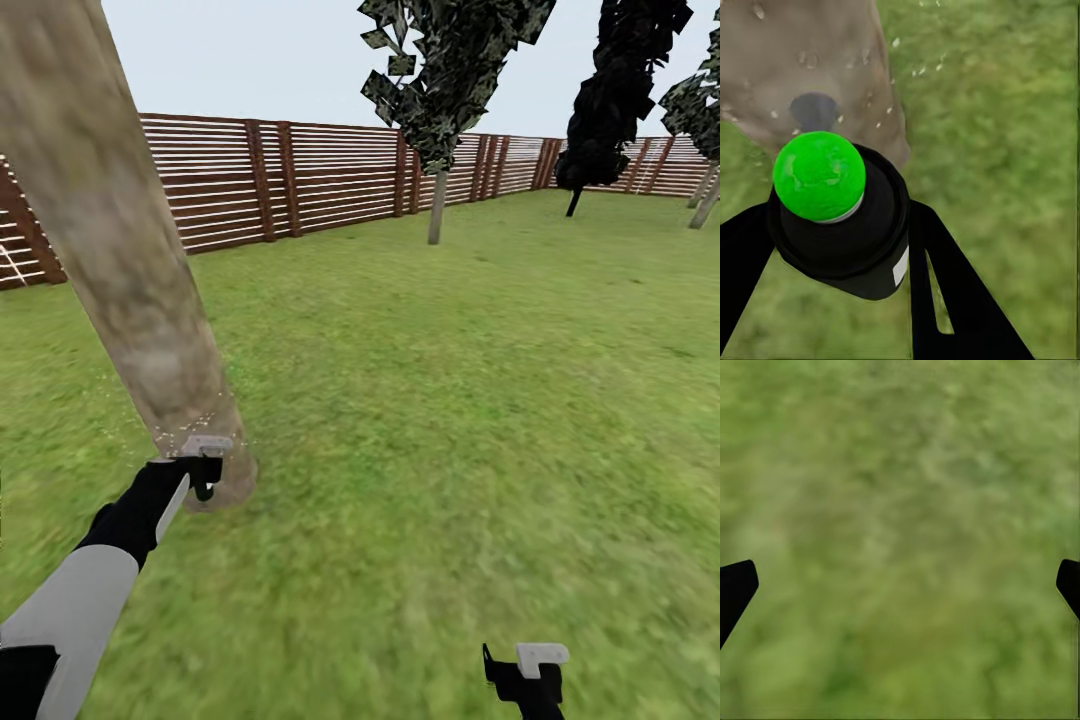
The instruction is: In the garden, pick up the pesticide atomizer on the floor and spray pesticide onto both trees until each tree trunk is fully covered.
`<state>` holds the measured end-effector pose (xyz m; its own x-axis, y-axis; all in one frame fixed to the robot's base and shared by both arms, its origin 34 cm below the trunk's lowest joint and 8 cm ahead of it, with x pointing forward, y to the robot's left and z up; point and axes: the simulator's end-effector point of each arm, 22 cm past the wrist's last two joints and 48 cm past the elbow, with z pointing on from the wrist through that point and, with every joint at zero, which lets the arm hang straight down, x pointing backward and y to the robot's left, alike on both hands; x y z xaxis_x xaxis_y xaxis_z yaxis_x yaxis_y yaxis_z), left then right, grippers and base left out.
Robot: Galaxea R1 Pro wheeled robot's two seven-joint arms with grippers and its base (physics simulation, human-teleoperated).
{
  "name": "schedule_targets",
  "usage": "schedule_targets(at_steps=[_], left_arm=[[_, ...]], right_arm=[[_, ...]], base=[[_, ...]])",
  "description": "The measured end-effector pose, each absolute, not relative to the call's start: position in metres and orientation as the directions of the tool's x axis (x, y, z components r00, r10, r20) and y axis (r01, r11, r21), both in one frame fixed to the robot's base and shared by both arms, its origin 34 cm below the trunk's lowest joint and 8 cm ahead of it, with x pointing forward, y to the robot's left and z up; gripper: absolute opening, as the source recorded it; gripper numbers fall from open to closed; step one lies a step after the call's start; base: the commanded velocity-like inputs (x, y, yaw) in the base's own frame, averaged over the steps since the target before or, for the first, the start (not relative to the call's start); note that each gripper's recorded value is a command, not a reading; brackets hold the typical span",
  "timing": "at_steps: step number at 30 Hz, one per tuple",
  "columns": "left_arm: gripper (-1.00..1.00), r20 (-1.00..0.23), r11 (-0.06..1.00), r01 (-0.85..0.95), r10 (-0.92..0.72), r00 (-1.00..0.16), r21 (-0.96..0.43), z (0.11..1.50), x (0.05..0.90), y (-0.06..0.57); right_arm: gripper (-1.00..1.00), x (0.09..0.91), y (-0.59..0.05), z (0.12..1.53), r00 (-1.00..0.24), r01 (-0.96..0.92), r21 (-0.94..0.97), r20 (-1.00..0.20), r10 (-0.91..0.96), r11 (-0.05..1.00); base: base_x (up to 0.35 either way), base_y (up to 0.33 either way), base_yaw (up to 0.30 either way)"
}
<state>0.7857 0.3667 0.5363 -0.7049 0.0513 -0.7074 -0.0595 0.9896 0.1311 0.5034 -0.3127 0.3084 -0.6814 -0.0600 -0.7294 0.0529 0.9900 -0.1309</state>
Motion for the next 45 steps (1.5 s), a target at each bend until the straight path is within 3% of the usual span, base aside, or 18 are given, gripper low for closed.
schedule_targets(at_steps=[16,33,45], left_arm=[[-1.00,-0.686,0.989,-0.062,0.046,-0.727,0.133,0.522,0.774,0.370],[-1.00,-0.611,0.980,-0.104,0.024,-0.792,0.172,0.483,0.747,0.383],[-1.00,-0.593,0.985,-0.093,0.012,-0.805,0.147,0.470,0.740,0.371]], right_arm=[[1.00,0.503,-0.313,0.309,-0.681,0.054,-0.131,-0.730,-0.059,0.990],[1.00,0.503,-0.313,0.308,-0.682,0.055,-0.130,-0.729,-0.058,0.990],[1.00,0.502,-0.313,0.308,-0.683,0.054,-0.130,-0.728,-0.058,0.990]], base=[[0.227,-0.203,0.008],[0.223,-0.198,0.255],[0.119,-0.238,0.016]])
